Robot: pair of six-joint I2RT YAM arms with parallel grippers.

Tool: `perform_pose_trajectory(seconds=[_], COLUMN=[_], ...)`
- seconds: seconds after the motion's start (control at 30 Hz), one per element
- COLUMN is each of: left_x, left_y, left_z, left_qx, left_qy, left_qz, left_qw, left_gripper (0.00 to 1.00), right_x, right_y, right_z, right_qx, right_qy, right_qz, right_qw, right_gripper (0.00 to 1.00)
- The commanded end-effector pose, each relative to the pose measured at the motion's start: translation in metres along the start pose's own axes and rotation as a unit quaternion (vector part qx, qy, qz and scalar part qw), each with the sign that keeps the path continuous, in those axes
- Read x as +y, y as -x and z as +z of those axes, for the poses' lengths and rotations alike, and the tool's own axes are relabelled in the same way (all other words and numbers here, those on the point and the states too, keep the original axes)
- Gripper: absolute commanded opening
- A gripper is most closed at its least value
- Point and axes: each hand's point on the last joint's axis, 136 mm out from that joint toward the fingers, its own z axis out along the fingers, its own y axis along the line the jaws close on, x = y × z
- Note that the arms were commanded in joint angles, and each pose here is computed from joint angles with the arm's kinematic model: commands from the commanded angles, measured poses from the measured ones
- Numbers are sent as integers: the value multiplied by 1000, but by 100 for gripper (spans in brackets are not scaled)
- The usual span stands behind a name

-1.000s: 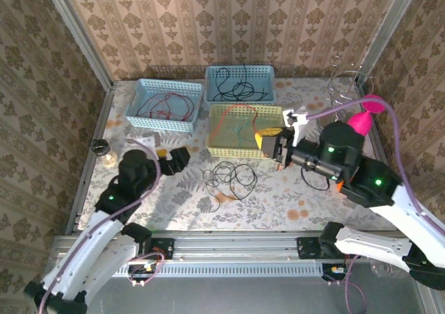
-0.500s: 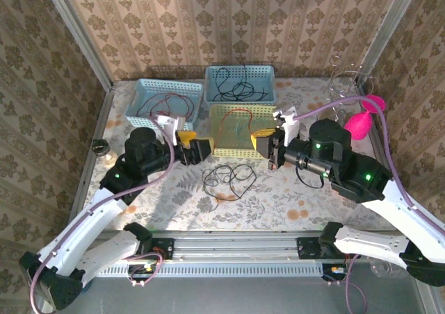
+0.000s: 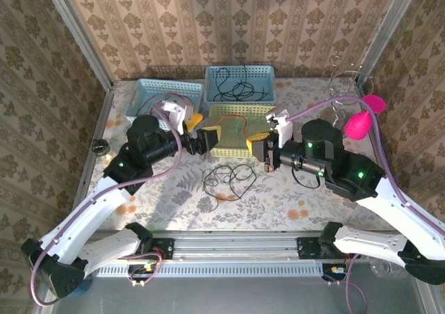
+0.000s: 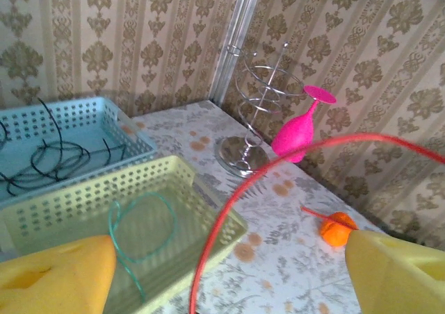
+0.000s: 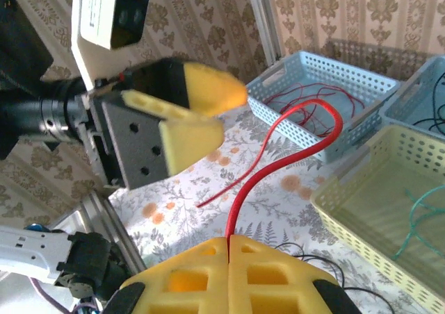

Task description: Untangle the cables

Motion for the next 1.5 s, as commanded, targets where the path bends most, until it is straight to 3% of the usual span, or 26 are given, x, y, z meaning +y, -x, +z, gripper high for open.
perform_pose_trajectory(seconds=[0.0, 0.2, 0.23, 0.3, 0.37, 0.4, 0.43, 0.53, 0.67, 0.87, 1.03, 1.2, 1.47], left_x=[-5, -4, -5, -4, -3, -1, 4, 22, 59, 138, 216, 283, 372], left_y=[-11, -33, -34, -35, -32, -30, -27, -13, 17, 73, 89, 69, 5], left_z=[13, 38, 40, 44, 46, 47, 47, 46, 42, 29, 28, 33, 32], left_qx=[38, 71, 70, 75, 75, 73, 68, 56, 34, -18, -15, 23, 71], left_qy=[-24, -57, -64, -68, -64, -56, -40, 14, 71, 158, 241, 284, 326], left_qz=[65, 75, 74, 73, 67, 65, 61, 55, 8, -55, -59, -75, -152], left_qw=[997, 993, 993, 992, 993, 994, 995, 997, 997, 986, 969, 955, 931], left_gripper=[85, 77, 72, 43, 5, 0, 0, 0, 0, 0, 0, 0, 0], right_x=[8, 11, 11, 11, 8, 6, 3, -9, -25, -51, -58, -65, -71], right_y=[2, 3, 3, 2, -1, -1, -3, -5, -6, -23, -47, -72, -90], right_z=[-3, -11, -11, -13, -12, -12, -11, -11, -23, -39, -41, -46, -54], right_qx=[-3, -6, -5, -4, -3, -3, -3, -10, -35, -47, -31, -12, 1], right_qy=[23, 31, 31, 30, 24, 18, 12, -18, -56, -112, -117, -122, -131], right_qz=[10, 14, 14, 14, 14, 13, 13, 15, 19, 36, 59, 81, 94], right_qw=[1000, 999, 999, 999, 1000, 1000, 1000, 1000, 998, 992, 991, 989, 987], right_gripper=[0, 0, 0, 0, 0, 0, 7, 56, 74, 79, 79, 80, 79])
